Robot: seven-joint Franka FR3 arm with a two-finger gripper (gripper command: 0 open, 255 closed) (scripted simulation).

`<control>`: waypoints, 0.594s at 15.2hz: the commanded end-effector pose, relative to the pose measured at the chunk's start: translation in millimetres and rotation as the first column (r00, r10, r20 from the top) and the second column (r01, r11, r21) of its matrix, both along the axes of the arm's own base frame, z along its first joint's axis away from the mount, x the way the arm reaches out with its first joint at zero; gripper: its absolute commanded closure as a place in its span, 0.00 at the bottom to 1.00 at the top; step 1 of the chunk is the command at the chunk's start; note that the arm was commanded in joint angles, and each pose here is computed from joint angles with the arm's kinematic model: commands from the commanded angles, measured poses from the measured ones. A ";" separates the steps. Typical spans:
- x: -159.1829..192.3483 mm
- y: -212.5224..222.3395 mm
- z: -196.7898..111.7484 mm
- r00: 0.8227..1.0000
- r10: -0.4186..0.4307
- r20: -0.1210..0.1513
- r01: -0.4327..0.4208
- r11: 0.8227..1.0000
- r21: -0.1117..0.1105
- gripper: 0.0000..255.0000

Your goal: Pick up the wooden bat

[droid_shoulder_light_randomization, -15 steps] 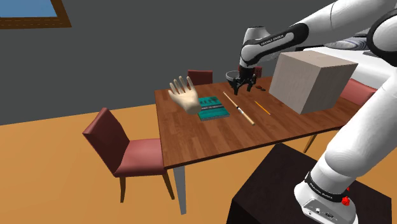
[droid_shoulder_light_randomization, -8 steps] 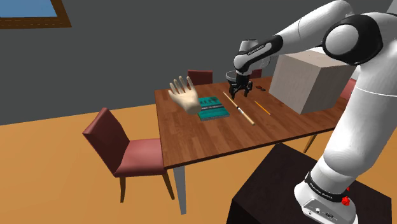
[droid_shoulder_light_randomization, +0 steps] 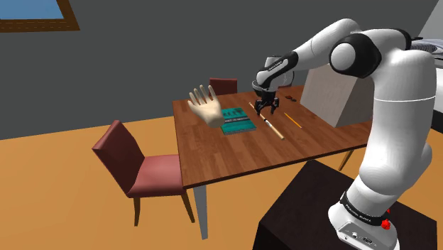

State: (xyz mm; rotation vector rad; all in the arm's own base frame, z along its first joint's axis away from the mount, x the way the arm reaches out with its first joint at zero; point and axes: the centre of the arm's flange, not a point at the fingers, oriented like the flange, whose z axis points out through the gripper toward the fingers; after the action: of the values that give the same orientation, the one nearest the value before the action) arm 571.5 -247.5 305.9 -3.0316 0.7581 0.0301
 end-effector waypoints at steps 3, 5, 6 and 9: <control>1.6 -1.3 -20.1 1.000 -0.002 0.000 0.002 1.000 0.000 0.00; 1.6 -1.3 -33.7 1.000 -0.002 0.000 0.002 1.000 0.000 0.00; 1.6 -1.3 -33.7 1.000 -0.002 0.000 0.002 1.000 0.000 0.00; 1.3 -1.5 -34.3 1.000 -0.002 0.000 0.002 1.000 0.000 1.00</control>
State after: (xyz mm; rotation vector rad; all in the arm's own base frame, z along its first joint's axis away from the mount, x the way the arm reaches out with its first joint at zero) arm 571.9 -252.0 274.1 -3.0312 0.7676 0.0265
